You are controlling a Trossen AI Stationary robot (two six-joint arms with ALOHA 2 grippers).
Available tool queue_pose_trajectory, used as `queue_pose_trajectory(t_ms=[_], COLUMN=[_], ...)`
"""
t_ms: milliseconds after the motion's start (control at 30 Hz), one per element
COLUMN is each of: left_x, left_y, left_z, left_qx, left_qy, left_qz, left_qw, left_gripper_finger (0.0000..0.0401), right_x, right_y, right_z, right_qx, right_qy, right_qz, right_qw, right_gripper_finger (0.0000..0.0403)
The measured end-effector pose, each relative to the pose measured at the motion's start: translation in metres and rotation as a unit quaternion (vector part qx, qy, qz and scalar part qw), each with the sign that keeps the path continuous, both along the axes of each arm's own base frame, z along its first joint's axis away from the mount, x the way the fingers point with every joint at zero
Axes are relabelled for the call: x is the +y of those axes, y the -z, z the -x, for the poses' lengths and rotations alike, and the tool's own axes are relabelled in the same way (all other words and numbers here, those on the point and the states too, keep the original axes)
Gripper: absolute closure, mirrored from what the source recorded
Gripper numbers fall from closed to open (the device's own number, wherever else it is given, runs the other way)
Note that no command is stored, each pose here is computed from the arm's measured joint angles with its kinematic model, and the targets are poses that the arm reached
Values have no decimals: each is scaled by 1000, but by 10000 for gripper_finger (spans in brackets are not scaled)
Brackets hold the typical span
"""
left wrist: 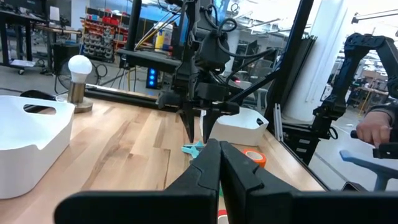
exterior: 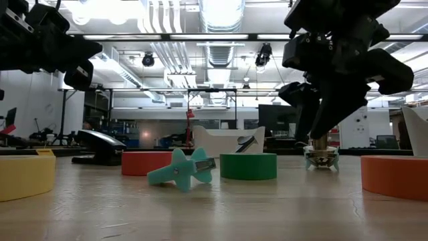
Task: Pick and place Stapler, Stapler remover, tape
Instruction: Put the light blue staple remover into the bottom white bin
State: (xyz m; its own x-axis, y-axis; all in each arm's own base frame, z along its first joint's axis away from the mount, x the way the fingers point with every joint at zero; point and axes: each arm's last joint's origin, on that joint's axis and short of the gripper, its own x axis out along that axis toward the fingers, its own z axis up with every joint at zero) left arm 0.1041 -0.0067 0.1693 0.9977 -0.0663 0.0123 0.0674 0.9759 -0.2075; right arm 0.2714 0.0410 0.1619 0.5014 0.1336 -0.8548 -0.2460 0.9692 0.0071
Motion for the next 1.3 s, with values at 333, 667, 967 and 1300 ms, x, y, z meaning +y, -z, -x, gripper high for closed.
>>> queue_pose_trajectory(t_ms=[333,667,967,1300], left_x=[0,0,0,0], left_y=[0,0,0,0], left_z=[0,0,0,0], left_qx=[0,-2,-1,-1], left_qy=[0,0,0,0], left_qz=[0,0,0,0], left_qw=[1000,1000,1000,1000], left_gripper_finger=[394,394,394,394], right_x=[0,1,1,0], right_y=[14,19,18,17], right_z=[-4,-4,-4,-4], right_qx=[24,33,31,29], right_qy=[-1,-1,1,16], right_qz=[5,6,5,4], right_qw=[1000,999,1000,999], right_gripper_finger=[279,306,362,394])
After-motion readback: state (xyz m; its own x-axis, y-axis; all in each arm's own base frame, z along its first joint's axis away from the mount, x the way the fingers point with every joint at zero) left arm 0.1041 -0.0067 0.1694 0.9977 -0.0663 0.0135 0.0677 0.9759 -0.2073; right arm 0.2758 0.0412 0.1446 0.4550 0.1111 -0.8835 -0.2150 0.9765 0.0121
